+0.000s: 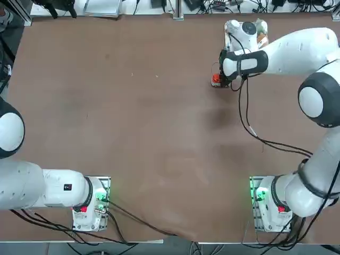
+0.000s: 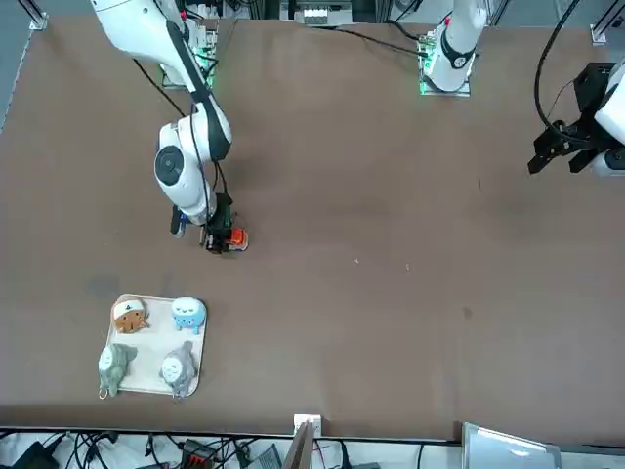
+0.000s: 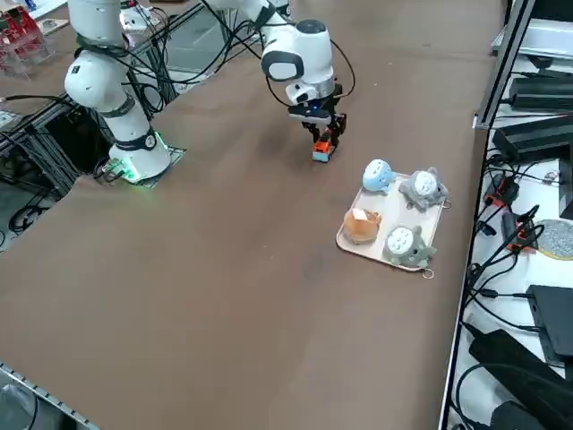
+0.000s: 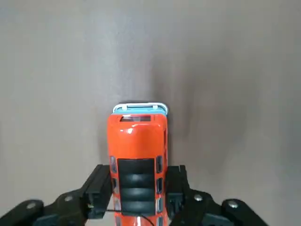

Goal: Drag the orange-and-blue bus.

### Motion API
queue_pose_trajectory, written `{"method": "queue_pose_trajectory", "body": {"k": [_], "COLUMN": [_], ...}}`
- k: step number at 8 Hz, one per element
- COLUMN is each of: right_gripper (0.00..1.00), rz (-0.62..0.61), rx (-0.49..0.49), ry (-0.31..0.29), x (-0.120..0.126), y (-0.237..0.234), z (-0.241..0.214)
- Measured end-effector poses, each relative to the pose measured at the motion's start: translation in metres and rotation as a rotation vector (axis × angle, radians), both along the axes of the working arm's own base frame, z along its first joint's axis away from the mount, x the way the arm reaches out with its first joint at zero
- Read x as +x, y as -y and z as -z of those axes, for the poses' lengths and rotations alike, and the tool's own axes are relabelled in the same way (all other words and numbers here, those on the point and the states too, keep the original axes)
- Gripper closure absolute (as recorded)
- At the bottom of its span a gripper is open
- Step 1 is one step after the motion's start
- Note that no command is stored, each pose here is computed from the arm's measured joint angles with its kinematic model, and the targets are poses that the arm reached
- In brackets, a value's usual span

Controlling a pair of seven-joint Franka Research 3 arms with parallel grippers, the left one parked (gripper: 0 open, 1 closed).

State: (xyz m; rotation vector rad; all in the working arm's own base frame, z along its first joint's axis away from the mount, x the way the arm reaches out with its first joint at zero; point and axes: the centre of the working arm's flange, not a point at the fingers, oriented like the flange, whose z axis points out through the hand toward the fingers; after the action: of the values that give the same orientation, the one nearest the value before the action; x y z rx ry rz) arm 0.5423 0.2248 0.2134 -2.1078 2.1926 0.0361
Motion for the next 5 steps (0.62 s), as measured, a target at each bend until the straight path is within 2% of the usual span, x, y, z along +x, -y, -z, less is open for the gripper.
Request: {"method": "queue_pose_trajectory", "body": {"k": [2, 3, 4, 5], "right_gripper": [0.38, 0.33, 0.23, 0.07], "rz": [-0.003, -0.005, -0.004, -0.003], "rx": [0.0, -0.001, -0.006, -0.014], "ry": [0.0, -0.001, -0.014, -0.031], "x": [-0.001, -0.002, -0.004, -0.007], "y": [-0.004, -0.005, -0.006, -0.006], "z": [0.0, 0.003, 0.007, 0.017]}}
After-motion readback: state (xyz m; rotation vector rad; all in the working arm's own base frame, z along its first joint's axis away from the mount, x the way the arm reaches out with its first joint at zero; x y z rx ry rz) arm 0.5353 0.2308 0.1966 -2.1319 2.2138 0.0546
